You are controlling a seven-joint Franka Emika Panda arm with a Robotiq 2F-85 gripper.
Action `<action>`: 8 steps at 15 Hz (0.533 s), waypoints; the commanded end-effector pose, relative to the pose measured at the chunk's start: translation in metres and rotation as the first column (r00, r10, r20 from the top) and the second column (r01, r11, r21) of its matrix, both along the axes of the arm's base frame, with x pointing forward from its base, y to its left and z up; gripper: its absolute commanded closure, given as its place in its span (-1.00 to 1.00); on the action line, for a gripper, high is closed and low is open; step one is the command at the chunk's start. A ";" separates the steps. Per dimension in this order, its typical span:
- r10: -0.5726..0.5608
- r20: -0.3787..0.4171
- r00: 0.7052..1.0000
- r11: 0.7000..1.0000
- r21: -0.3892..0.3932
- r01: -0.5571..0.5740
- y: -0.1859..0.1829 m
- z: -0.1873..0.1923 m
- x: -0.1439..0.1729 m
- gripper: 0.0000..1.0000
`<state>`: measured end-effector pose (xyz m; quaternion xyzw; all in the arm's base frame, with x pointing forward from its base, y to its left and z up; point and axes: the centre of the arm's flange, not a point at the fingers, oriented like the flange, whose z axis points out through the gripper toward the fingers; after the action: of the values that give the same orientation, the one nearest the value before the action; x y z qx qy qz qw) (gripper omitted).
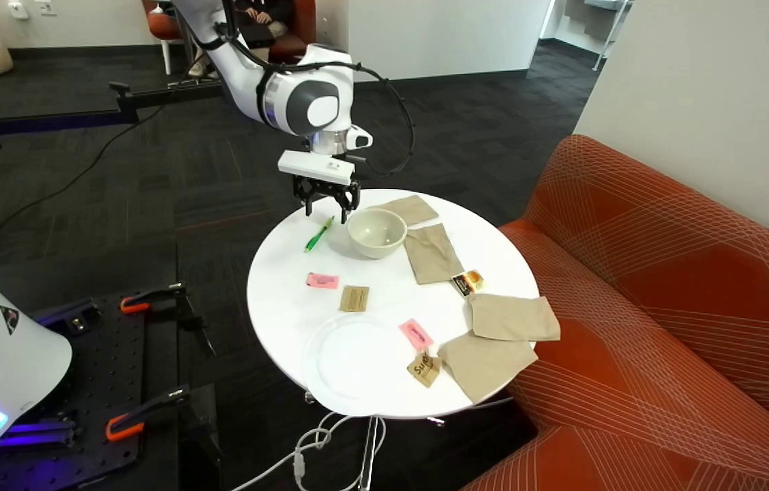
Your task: Remove the green pen from the bowl and put it on the table
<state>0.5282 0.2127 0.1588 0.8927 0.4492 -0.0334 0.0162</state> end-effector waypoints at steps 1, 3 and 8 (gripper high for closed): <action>-0.022 0.004 1.000 1.000 0.022 0.022 -0.012 0.035 -0.008 -1.00; -0.041 0.032 0.999 0.998 0.041 0.039 -0.018 0.050 -0.012 -1.00; -0.099 0.065 0.993 0.993 0.067 0.094 -0.033 0.081 -0.024 -1.00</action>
<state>0.5244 0.1938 0.2145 0.9115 0.4112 -0.0007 0.0065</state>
